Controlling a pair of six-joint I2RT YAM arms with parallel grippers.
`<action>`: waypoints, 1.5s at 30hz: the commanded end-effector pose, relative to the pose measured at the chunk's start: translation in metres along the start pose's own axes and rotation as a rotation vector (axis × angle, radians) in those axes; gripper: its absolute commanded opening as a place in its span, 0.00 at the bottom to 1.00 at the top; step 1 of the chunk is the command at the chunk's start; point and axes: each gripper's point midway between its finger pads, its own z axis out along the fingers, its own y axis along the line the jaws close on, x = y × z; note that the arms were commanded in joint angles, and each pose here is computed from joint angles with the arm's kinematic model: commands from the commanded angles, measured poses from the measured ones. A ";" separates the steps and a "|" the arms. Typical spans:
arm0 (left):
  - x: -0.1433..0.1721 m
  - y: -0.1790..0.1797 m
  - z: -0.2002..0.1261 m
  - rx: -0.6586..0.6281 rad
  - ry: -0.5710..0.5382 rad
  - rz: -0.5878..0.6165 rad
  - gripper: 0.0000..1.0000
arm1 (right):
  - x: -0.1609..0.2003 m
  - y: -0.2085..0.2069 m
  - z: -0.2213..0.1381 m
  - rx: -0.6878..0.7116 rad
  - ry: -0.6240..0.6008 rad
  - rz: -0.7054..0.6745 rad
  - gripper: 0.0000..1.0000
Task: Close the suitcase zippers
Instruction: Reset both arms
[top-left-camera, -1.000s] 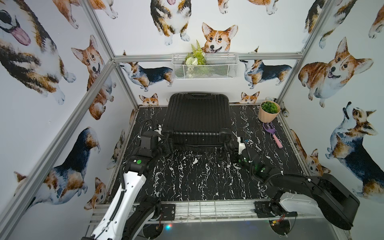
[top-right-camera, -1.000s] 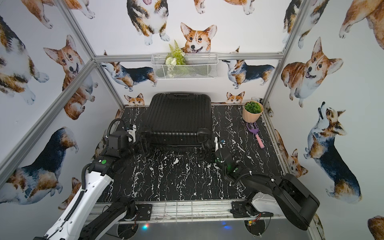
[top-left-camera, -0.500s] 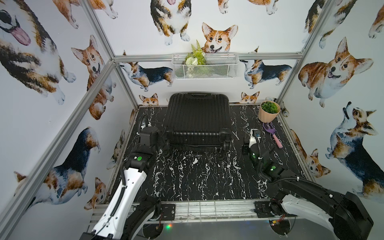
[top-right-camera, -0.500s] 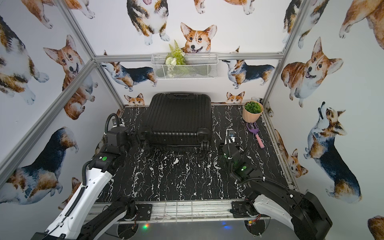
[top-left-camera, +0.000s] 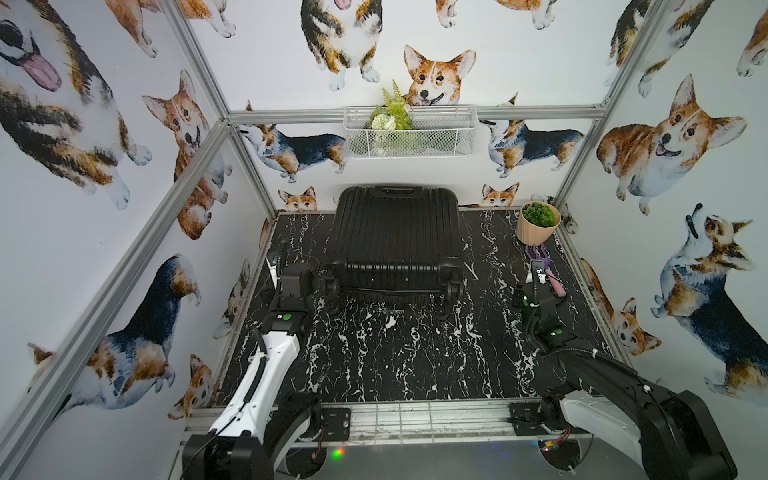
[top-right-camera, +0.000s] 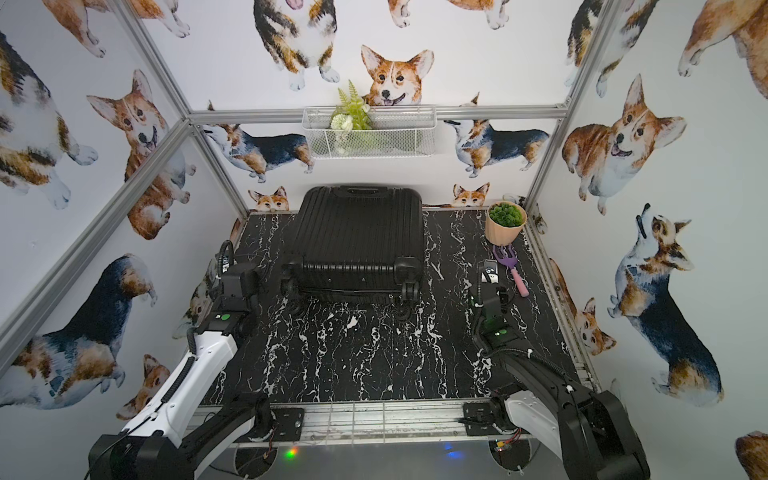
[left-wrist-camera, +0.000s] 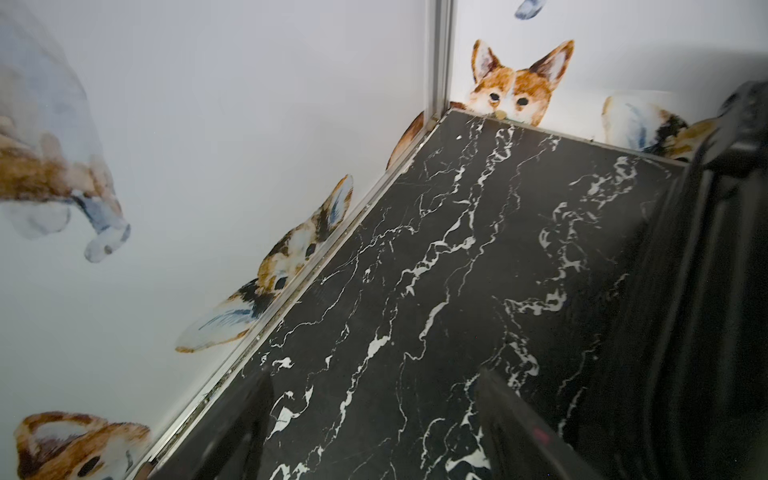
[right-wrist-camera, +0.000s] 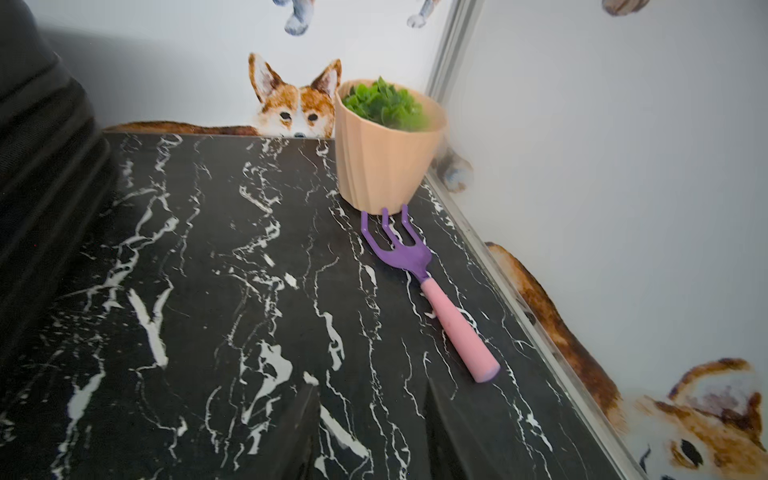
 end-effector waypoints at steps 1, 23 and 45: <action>0.006 -0.003 0.007 0.050 -0.012 -0.073 0.81 | -0.001 0.001 0.004 -0.009 -0.027 0.014 0.44; 0.057 -0.102 0.033 0.557 -0.097 0.059 0.86 | 0.009 0.021 0.051 -0.200 0.037 0.058 0.48; 0.062 -0.120 0.052 0.596 -0.229 0.087 1.00 | 0.027 0.015 0.072 -0.260 -0.007 0.123 0.68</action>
